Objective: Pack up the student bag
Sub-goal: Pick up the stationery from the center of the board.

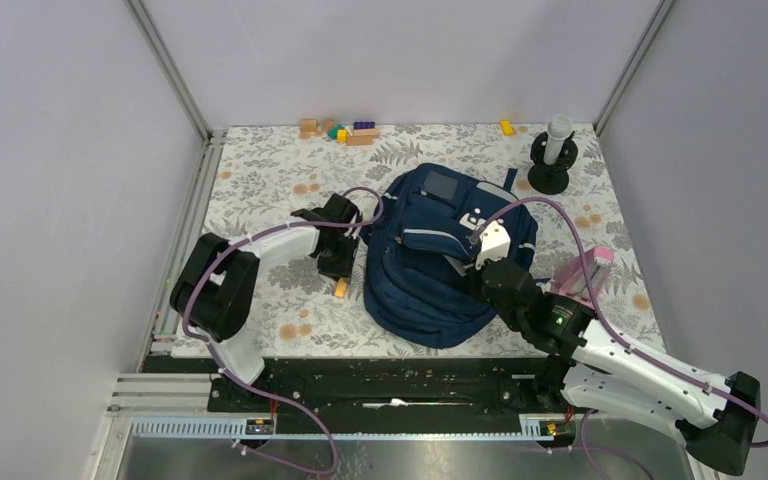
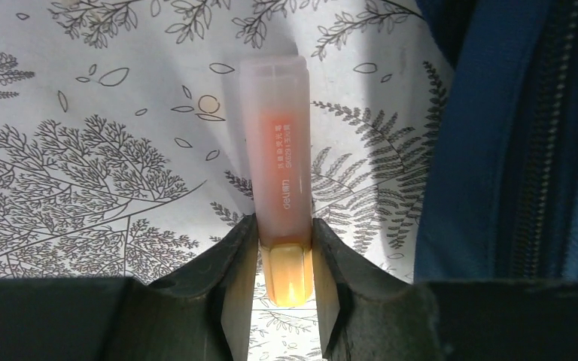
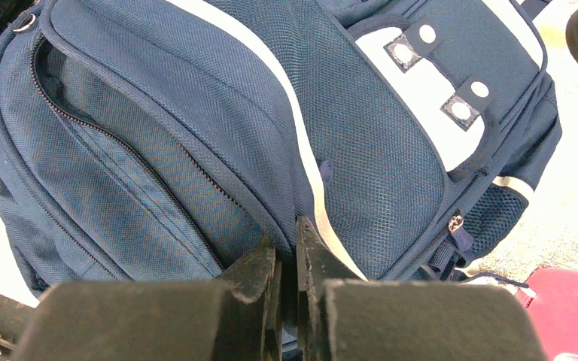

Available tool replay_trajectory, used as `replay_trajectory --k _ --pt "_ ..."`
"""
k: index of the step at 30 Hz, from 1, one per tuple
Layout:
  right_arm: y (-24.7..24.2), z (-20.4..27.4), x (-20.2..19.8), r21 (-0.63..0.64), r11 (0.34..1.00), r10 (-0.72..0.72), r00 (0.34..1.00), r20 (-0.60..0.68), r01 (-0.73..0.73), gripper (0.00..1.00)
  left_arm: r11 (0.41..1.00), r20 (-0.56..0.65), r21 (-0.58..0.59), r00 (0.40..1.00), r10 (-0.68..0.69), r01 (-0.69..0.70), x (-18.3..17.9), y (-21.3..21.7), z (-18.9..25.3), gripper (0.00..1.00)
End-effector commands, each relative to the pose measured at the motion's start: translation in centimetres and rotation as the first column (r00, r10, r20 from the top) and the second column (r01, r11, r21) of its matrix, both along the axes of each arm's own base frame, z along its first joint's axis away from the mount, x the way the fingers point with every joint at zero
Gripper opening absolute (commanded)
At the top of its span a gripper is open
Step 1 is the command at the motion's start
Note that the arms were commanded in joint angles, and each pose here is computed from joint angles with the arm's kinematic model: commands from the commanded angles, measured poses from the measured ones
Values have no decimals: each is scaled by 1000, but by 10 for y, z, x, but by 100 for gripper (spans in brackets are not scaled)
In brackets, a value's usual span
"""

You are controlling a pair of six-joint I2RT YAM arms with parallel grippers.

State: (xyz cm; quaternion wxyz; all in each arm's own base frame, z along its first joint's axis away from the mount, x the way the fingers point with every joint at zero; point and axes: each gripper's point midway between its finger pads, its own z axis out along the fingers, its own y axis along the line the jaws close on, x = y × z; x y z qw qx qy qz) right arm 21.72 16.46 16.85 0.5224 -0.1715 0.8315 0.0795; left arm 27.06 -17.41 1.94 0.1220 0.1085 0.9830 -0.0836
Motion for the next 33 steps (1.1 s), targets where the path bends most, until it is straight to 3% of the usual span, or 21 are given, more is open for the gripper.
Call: replay_trajectory --k 1,3,7,11,16,23,29,33 --pt "9 26 1 84 996 -1 1000 25 -1 0 998 46 -56 999 -21 24 3 -10 21 29" --pt "9 27 1 89 996 -6 1000 24 3 0 999 52 -48 998 -16 19 3 -8 24 33" --pt "9 27 1 91 996 -4 1000 22 2 0 999 69 -38 998 -12 14 3 -5 29 61" --pt "8 27 1 91 996 -8 1000 25 6 0 998 56 -50 998 -20 23 -2 -5 29 64" --pt "9 24 2 85 996 -12 1000 17 10 0 999 14 -36 999 -37 38 -11 -6 18 62" --pt "8 23 2 83 996 -19 1000 16 18 0 999 -13 -18 999 -48 47 -14 -6 10 49" --pt "7 24 2 90 996 -21 1000 18 19 0 999 -51 18 997 -50 51 -18 -4 -4 48" --pt "6 26 2 102 995 -27 999 22 25 0 998 -51 38 998 -42 44 -16 -1 -8 40"
